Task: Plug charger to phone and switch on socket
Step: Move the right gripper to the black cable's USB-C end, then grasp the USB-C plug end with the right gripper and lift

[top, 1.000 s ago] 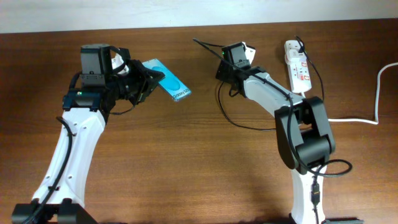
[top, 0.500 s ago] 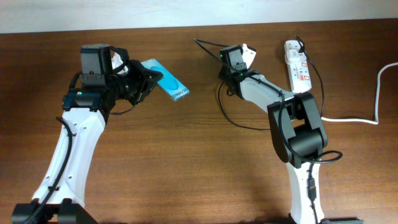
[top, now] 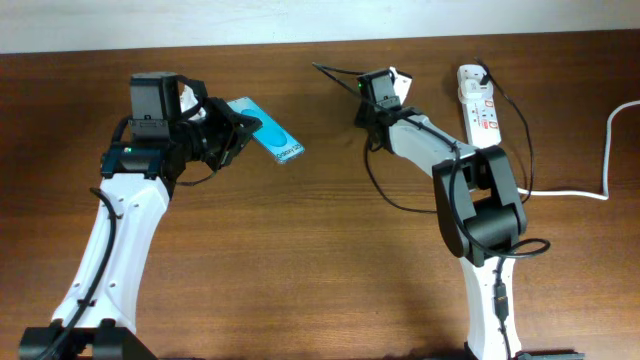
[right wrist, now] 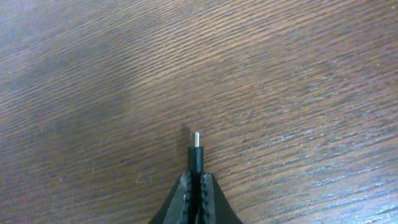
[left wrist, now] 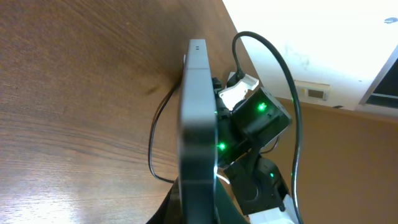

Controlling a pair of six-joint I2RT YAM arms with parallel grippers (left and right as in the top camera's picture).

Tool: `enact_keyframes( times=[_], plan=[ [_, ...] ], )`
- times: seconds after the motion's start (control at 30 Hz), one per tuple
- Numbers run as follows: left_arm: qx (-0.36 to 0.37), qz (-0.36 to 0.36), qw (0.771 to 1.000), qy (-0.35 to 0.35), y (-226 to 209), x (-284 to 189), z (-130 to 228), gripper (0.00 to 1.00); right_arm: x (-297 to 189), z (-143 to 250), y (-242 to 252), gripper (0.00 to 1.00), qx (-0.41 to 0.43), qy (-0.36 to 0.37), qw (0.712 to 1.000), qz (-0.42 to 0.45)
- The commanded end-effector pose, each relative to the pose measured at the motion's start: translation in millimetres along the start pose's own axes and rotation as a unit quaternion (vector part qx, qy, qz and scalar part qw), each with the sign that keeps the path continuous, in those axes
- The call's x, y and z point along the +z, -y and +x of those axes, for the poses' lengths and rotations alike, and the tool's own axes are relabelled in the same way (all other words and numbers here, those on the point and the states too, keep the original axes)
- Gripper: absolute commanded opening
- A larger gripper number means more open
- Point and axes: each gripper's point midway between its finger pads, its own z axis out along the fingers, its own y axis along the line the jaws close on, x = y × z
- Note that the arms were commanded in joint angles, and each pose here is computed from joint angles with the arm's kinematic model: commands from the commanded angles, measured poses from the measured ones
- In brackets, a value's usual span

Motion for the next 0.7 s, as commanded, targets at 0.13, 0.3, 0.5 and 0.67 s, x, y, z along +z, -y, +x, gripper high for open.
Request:
enact_keyframes(
  times=[0.13, 0.3, 0.5, 0.67],
  plan=[
    [0.011, 0.005, 1.0, 0.005, 3, -4, -1, 0.0, -46, -22, 4, 0.04, -0.026, -0.099, 0.991, -0.082],
    [0.011, 0.005, 1.0, 0.005, 3, -4, -1, 0.0, -85, -40, 3, 0.04, -0.023, -0.131, 0.974, -0.183],
    [0.011, 0.005, 1.0, 0.005, 3, -4, -1, 0.0, -154, -46, 19, 0.04, -0.067, -0.145, 0.971, -0.18],
    [0.011, 0.005, 1.0, 0.005, 3, -4, -1, 0.0, -221, -41, 4, 0.04, -0.1, -0.161, 0.947, -0.261]
  ],
)
